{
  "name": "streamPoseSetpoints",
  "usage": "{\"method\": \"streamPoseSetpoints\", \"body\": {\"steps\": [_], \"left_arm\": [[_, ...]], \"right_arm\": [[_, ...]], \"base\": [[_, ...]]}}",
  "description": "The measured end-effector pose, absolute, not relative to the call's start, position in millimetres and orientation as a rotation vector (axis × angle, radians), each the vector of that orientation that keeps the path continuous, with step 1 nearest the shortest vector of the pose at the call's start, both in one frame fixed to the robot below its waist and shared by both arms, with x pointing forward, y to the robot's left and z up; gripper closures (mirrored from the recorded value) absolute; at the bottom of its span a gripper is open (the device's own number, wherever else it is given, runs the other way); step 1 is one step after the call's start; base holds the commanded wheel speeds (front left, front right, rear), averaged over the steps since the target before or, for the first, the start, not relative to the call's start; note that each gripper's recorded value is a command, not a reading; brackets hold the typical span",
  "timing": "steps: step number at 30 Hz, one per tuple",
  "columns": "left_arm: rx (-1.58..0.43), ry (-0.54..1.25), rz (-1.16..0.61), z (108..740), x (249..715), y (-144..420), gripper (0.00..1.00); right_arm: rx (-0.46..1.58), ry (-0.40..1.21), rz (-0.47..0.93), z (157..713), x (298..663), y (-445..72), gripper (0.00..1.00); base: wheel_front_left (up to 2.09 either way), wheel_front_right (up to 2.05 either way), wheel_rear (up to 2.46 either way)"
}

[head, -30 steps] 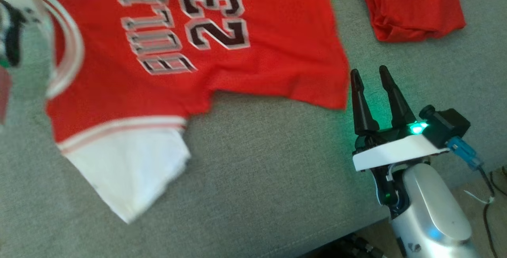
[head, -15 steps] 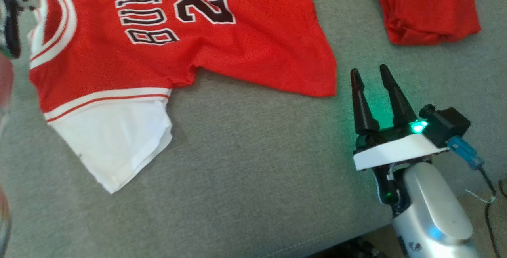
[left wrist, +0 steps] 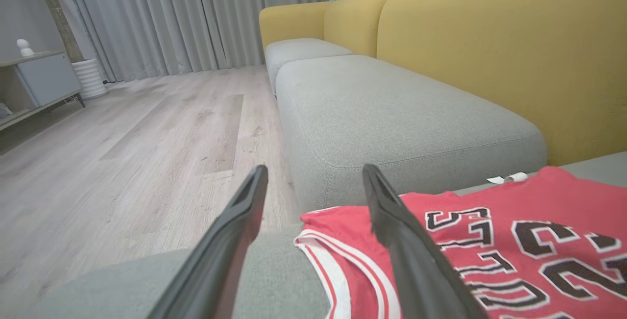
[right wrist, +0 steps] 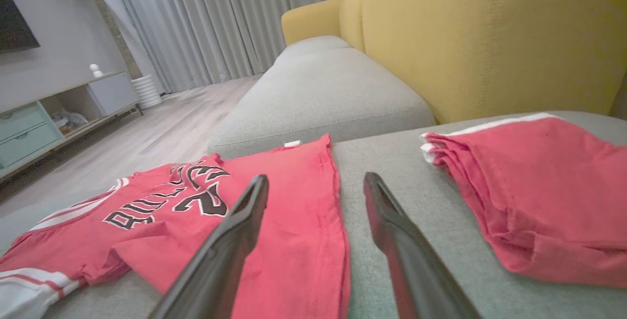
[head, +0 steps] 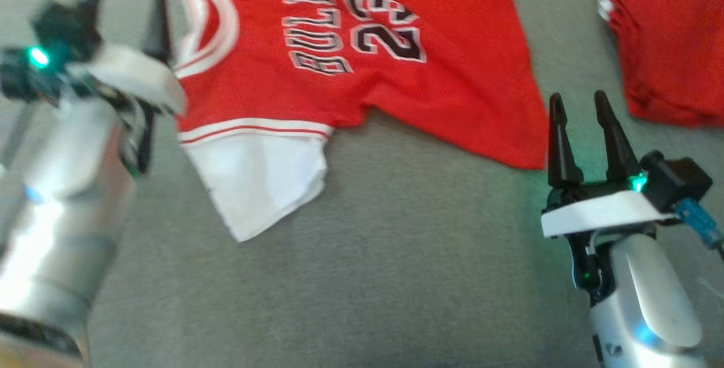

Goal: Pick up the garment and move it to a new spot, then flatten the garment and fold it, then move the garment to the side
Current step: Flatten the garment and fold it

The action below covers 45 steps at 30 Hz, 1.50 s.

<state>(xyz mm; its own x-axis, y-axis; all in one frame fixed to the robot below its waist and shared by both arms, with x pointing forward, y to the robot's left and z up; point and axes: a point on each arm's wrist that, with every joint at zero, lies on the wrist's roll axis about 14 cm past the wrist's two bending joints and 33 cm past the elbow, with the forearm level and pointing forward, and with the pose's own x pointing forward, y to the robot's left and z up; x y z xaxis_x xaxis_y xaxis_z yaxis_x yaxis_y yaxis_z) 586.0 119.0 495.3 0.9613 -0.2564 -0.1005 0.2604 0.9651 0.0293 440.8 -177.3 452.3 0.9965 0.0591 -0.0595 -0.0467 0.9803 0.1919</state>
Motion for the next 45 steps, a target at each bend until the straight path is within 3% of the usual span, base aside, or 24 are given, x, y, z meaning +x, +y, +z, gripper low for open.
{"method": "streamPoseSetpoints", "body": {"steps": [16, 23, 33, 45], "left_arm": [[-0.099, 0.153, -0.108, 459, 421, 144, 0.0], [-0.109, 0.189, -0.123, 449, 409, 136, 0.0], [-0.074, 0.42, -0.188, 393, 393, 111, 0.0], [-0.083, 0.561, -0.253, 363, 389, 91, 0.0]], "right_arm": [[0.19, 0.081, 0.162, 456, 412, -136, 0.0], [0.196, 0.075, 0.164, 459, 411, -135, 0.0], [0.211, 0.101, 0.143, 449, 408, -141, 0.0], [0.209, 0.124, 0.109, 440, 406, -153, 0.0]], "base": [[0.0, 0.0, 0.0], [0.0, 0.0, 0.0], [0.0, 0.0, 0.0], [0.0, 0.0, 0.0]]}}
